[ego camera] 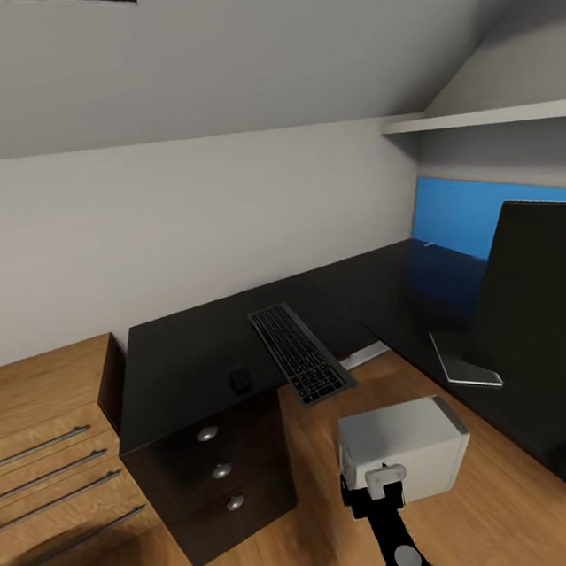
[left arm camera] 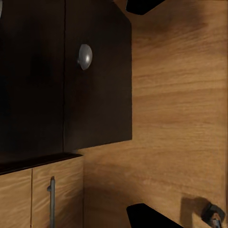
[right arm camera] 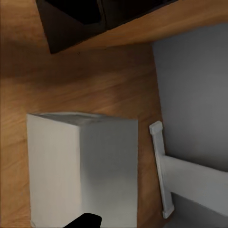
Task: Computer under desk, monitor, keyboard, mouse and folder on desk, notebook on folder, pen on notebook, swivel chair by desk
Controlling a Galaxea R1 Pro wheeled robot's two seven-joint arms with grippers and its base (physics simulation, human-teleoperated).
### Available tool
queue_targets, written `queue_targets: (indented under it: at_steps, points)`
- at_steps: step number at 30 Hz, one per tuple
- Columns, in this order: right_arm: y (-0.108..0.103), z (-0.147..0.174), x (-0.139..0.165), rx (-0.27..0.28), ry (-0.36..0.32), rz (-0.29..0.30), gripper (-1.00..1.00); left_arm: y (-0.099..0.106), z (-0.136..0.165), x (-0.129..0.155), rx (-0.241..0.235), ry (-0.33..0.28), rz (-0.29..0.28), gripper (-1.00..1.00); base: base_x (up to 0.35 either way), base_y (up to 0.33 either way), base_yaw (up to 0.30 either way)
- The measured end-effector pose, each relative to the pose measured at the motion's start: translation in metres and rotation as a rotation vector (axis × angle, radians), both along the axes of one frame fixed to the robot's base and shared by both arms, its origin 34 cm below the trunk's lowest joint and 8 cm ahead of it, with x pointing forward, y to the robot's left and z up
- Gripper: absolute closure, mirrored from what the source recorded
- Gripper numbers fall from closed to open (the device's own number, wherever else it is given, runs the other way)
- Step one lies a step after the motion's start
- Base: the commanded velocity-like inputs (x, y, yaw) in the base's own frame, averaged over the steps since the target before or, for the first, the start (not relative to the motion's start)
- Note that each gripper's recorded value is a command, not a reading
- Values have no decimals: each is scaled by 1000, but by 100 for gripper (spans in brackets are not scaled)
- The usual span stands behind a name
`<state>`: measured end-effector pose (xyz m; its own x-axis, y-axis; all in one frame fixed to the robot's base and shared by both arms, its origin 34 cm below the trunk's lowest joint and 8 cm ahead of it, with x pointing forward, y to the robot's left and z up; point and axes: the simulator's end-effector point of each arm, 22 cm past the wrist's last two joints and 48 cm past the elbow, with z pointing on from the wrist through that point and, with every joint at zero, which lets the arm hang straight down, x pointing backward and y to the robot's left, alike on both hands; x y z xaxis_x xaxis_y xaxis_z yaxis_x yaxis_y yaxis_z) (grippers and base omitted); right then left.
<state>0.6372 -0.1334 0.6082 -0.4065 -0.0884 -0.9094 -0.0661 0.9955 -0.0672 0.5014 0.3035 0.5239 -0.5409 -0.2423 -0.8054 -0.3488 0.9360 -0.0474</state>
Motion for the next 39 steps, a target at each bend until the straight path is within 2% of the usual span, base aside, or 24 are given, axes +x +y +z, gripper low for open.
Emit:
queue_targets:
  at_steps: [8,16,20,31,33,39]
  points:
    - [-8,-27,-20,-24,50,-1,-100,-6,-4,-3,-5,17,-5,-100,0,0,107]
    - [-12,-33,-26,-31,53,0,-100,-14,-14,-11,-19,59,-7,-100,0,0,10]
    - [-20,-44,-34,-44,76,-7,-100,-17,-20,-19,-25,78,-9,-100,0,0,1]
    - [-29,-59,-53,-54,87,-11,-100,-16,-33,-35,-29,117,-12,-100,0,0,0]
    - [-28,-69,-63,-53,111,11,-100,-19,-46,-56,-27,144,-17,-100,0,0,0]
    - [-23,-69,-65,-36,107,38,-100,-19,-47,-62,-16,125,-20,-100,-4,-1,0]
